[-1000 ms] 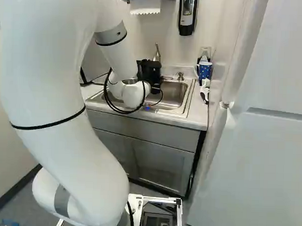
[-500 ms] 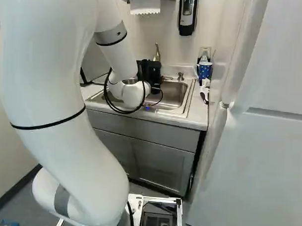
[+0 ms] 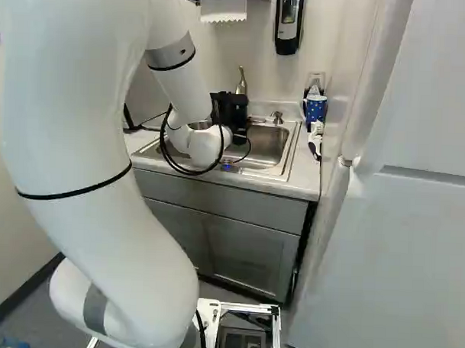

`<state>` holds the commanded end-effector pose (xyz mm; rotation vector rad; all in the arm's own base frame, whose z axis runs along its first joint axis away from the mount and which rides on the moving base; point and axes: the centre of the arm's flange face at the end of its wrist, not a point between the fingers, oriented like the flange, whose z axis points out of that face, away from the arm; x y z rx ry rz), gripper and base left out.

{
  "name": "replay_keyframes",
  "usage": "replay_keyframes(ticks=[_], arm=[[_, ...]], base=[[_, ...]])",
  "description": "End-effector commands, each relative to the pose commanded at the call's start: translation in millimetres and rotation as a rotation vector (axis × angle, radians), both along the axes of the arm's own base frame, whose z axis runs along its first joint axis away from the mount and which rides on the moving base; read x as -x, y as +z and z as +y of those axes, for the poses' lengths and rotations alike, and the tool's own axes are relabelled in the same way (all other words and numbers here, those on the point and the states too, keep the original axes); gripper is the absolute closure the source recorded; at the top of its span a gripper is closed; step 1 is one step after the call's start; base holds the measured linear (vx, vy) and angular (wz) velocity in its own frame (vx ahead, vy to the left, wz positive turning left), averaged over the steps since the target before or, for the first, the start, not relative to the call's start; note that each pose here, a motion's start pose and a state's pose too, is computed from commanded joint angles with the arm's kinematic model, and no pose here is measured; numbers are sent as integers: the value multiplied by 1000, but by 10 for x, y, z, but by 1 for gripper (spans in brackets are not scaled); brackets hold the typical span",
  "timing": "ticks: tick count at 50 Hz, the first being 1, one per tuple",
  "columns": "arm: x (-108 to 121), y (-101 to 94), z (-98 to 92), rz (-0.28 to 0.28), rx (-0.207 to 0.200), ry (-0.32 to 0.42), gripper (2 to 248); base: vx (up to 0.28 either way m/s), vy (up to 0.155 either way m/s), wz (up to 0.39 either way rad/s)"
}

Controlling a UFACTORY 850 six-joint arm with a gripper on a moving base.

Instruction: Rinse the cup and place it in the tray

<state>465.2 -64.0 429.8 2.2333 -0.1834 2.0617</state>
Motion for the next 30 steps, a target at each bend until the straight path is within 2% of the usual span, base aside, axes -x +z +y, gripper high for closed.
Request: replay_keyframes(ticks=[30], arm=[[0, 0, 0, 0, 0, 0, 125]], base=[[0, 0, 0]])
